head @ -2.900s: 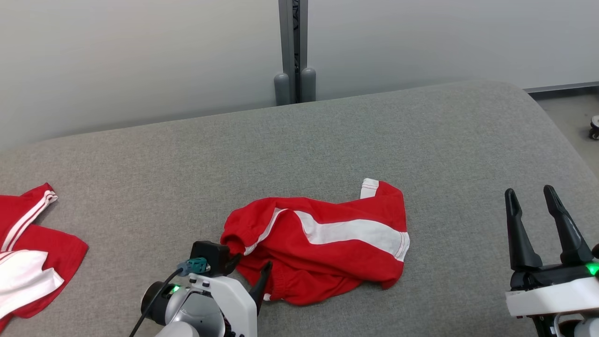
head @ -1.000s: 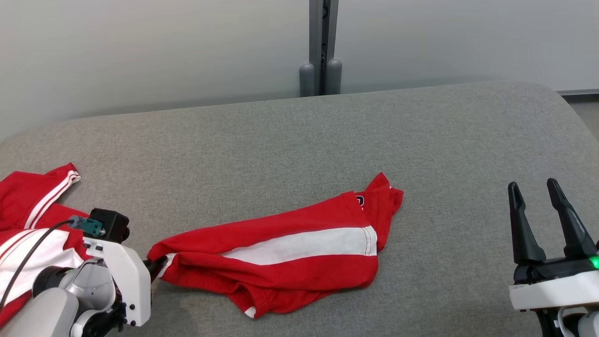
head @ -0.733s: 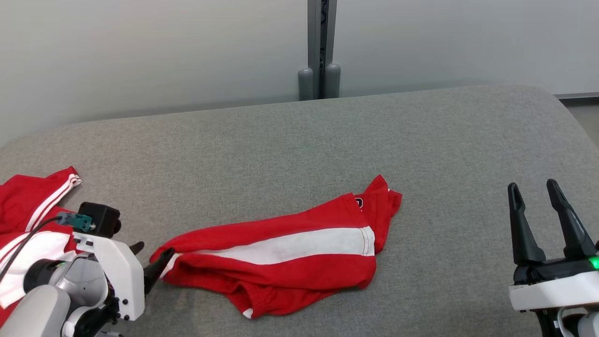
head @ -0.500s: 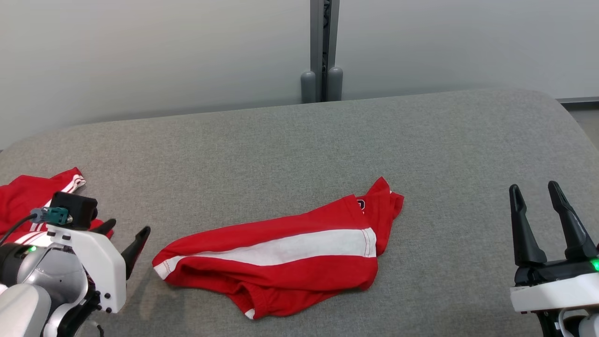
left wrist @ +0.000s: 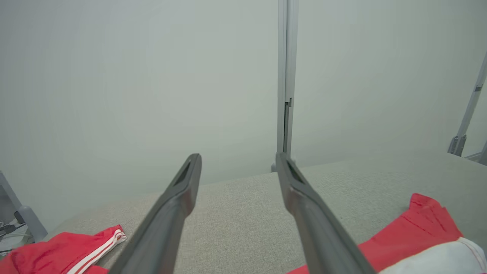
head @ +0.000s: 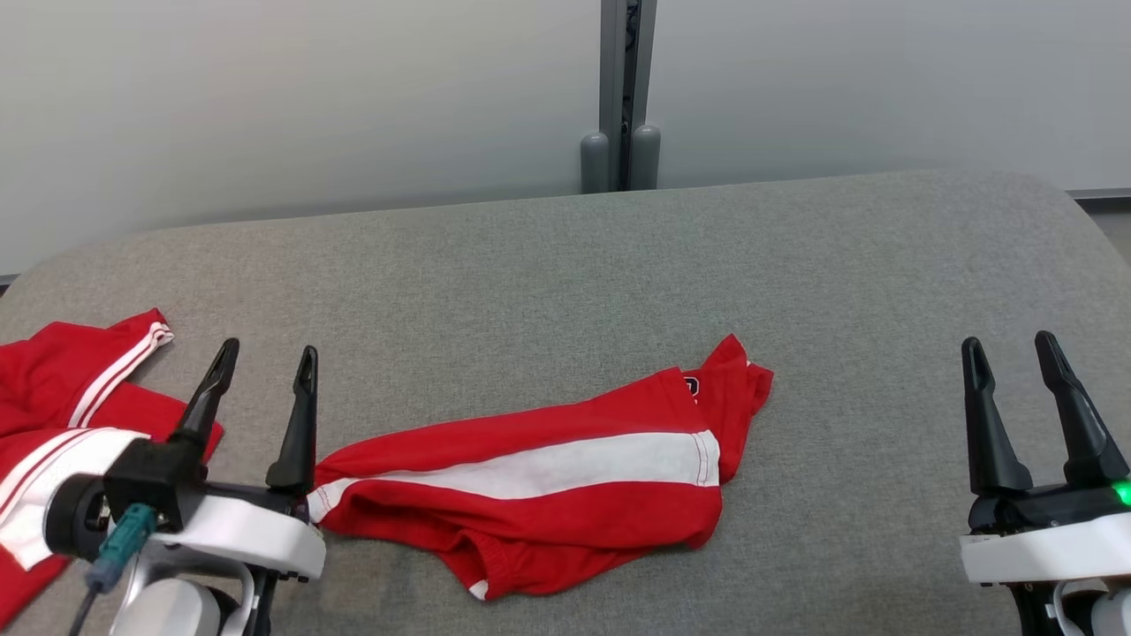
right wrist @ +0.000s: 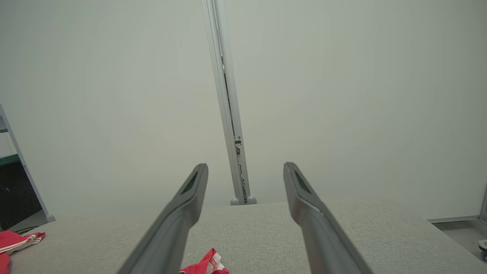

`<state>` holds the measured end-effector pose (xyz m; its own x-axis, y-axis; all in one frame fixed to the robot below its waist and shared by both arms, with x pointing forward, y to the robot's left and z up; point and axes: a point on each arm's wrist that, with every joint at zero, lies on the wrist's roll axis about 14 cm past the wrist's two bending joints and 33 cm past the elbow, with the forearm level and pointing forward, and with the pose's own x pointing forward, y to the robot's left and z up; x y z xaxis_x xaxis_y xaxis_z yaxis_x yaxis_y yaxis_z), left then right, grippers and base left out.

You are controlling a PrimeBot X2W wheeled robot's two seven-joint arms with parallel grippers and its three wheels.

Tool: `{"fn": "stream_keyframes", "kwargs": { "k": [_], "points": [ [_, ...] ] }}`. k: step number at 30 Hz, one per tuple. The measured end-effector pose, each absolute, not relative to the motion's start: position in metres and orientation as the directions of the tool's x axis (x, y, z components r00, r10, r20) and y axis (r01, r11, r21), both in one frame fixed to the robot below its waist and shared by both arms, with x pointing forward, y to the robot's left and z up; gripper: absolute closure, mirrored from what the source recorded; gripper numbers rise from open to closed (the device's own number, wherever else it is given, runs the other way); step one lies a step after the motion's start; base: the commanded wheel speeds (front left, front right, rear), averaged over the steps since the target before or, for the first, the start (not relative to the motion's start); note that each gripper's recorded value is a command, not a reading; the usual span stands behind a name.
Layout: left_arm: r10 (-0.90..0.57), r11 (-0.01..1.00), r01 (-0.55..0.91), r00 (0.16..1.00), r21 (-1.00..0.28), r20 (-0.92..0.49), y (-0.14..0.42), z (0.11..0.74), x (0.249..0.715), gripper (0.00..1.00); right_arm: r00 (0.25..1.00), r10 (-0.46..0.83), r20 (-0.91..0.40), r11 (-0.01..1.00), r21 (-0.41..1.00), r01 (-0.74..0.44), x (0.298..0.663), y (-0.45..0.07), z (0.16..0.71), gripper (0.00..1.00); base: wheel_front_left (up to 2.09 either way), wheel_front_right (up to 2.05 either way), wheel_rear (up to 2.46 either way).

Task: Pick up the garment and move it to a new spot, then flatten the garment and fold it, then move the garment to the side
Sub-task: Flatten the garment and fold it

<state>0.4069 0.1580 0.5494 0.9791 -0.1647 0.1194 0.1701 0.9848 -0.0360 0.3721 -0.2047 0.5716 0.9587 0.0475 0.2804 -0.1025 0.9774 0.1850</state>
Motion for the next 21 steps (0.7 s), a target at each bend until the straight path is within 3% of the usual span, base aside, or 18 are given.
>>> {"fn": "stream_keyframes", "kwargs": {
  "k": [10,21],
  "points": [
    [-0.004,0.999,0.011,0.99,-0.053,0.14,0.162,0.532,0.392,0.0,0.953,0.029,0.303,0.985,0.155,-0.079,0.368,-0.211,0.579,0.0,0.0,0.0,0.0],
    [0.007,0.996,0.004,0.993,-0.094,0.117,0.153,0.521,0.379,0.0,0.966,0.023,0.258,0.986,0.156,-0.065,0.366,-0.21,0.563,0.0,0.0,0.0,0.0]
  ]
}}
